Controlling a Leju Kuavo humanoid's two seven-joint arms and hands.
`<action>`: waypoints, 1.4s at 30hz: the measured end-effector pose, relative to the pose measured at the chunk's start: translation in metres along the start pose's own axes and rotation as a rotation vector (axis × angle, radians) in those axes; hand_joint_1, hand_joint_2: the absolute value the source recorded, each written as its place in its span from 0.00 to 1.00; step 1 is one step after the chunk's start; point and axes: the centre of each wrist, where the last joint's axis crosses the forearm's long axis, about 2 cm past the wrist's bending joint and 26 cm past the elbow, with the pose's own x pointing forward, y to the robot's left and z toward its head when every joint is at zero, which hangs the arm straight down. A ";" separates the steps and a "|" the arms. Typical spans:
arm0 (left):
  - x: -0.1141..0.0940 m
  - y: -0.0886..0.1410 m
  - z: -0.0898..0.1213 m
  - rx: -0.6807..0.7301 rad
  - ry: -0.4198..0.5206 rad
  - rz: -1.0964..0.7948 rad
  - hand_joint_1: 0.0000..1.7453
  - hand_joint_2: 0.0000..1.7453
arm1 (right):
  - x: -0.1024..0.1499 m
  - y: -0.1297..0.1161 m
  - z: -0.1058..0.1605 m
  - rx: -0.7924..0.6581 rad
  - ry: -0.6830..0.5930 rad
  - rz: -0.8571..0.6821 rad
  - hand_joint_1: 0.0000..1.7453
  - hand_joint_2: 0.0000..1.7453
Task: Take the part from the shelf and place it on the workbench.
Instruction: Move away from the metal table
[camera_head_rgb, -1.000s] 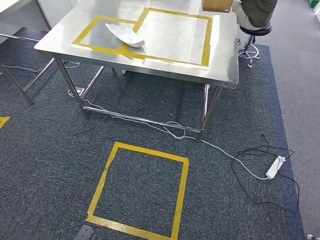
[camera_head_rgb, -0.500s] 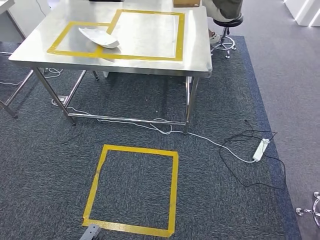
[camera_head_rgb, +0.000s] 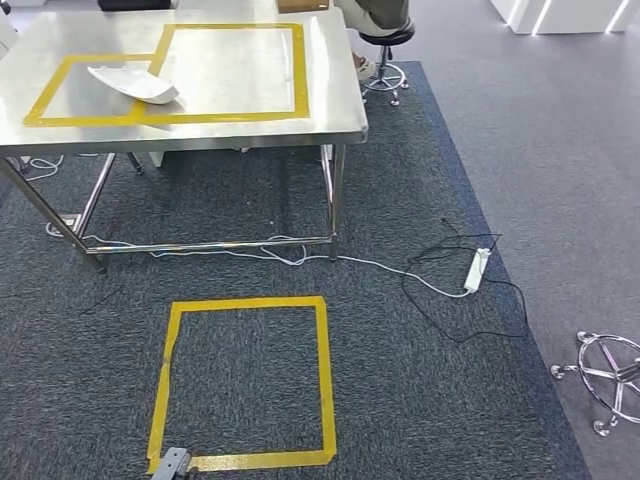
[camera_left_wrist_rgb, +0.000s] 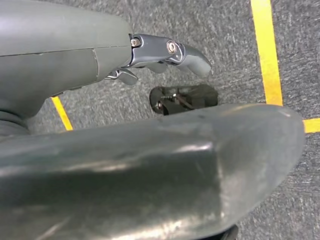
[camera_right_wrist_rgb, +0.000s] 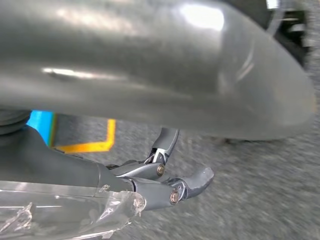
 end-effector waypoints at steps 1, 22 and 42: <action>0.000 -0.001 0.000 0.001 0.001 0.000 0.00 0.00 | -0.001 0.000 0.000 -0.003 0.009 0.004 0.00 0.00; -0.006 -0.004 0.002 -0.016 0.003 -0.009 0.00 0.00 | 0.004 0.001 0.000 -0.007 -0.018 0.042 0.00 0.00; -0.007 -0.007 0.002 -0.039 0.058 -0.051 0.00 0.00 | 0.004 -0.004 -0.001 0.002 -0.005 0.077 0.00 0.00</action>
